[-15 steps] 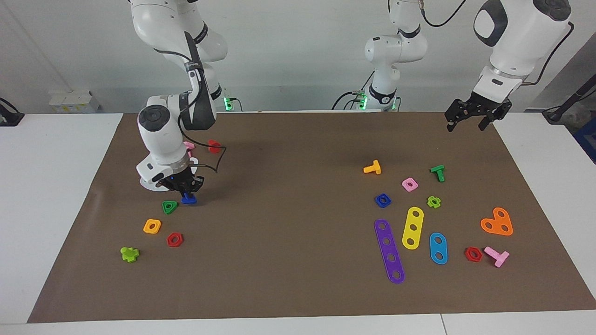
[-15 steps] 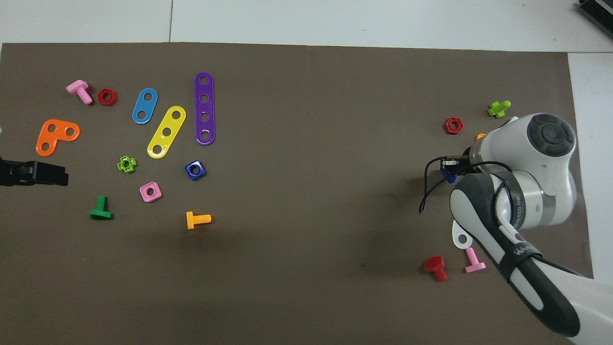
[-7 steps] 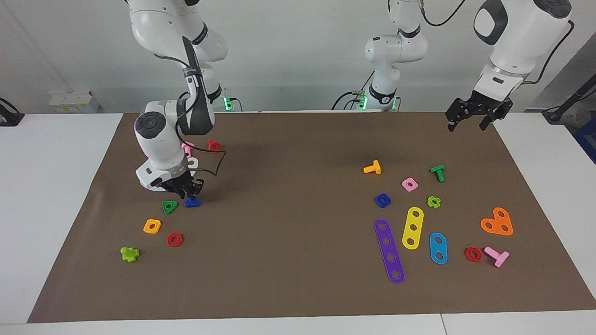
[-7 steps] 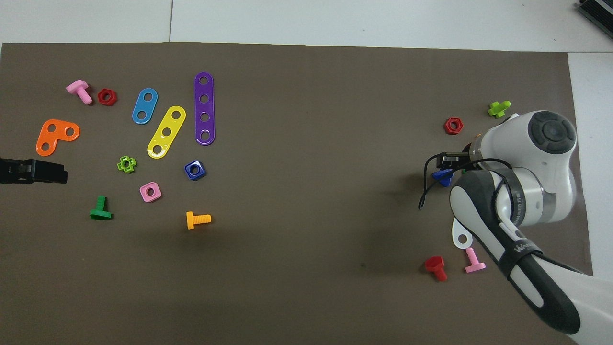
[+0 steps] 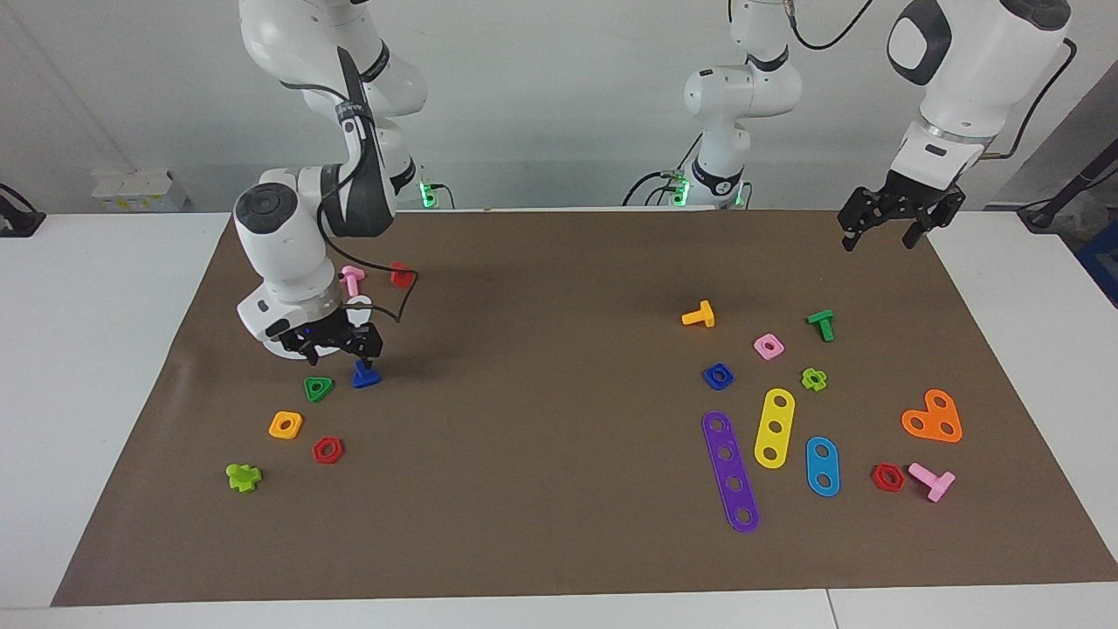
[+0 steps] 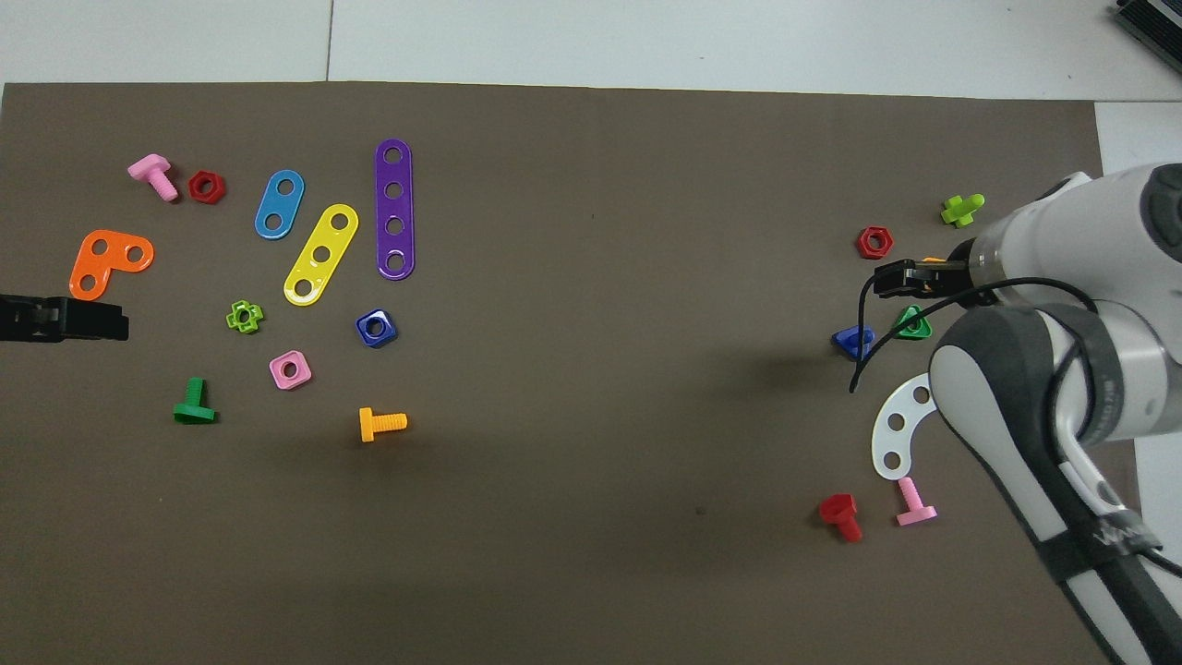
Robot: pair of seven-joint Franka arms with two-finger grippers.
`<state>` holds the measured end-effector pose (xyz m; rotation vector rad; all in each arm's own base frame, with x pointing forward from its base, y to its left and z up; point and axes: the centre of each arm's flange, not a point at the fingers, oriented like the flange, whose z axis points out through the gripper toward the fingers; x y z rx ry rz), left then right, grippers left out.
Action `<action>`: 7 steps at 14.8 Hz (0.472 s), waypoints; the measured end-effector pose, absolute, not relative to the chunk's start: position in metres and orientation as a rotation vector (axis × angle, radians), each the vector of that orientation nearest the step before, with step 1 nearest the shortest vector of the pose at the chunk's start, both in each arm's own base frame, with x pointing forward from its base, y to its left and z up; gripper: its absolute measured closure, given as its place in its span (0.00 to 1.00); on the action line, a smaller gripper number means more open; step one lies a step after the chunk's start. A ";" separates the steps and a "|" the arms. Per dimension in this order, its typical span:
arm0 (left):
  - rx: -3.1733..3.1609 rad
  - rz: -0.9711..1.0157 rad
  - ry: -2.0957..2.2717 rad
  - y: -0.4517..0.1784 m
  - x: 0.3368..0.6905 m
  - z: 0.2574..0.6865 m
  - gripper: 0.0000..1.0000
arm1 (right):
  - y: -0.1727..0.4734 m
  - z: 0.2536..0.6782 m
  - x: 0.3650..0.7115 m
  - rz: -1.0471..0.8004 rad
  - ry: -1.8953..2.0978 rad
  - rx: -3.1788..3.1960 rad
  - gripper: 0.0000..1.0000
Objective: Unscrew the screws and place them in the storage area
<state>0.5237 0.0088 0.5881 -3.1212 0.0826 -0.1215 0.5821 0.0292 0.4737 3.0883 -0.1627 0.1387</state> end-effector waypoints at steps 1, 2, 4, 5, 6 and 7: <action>-3.121 -0.128 0.083 0.009 0.524 0.588 0.00 | 0.029 0.493 0.578 0.139 -0.166 3.087 0.00; -3.121 -0.130 0.083 0.009 0.524 0.589 0.00 | 0.029 0.513 0.574 0.134 -0.169 3.085 0.00; -3.121 -0.129 0.085 0.008 0.524 0.588 0.00 | 0.031 0.552 0.569 0.144 -0.169 3.084 0.00; -3.121 -0.129 0.090 0.006 0.524 0.588 0.00 | 0.032 0.570 0.568 0.145 -0.169 3.084 0.00; -3.120 -0.129 0.095 0.005 0.524 0.588 0.00 | 0.033 0.585 0.566 0.140 -0.171 3.083 0.00; -3.120 -0.129 0.097 0.004 0.524 0.588 0.00 | 0.033 0.599 0.564 0.137 -0.175 3.085 0.00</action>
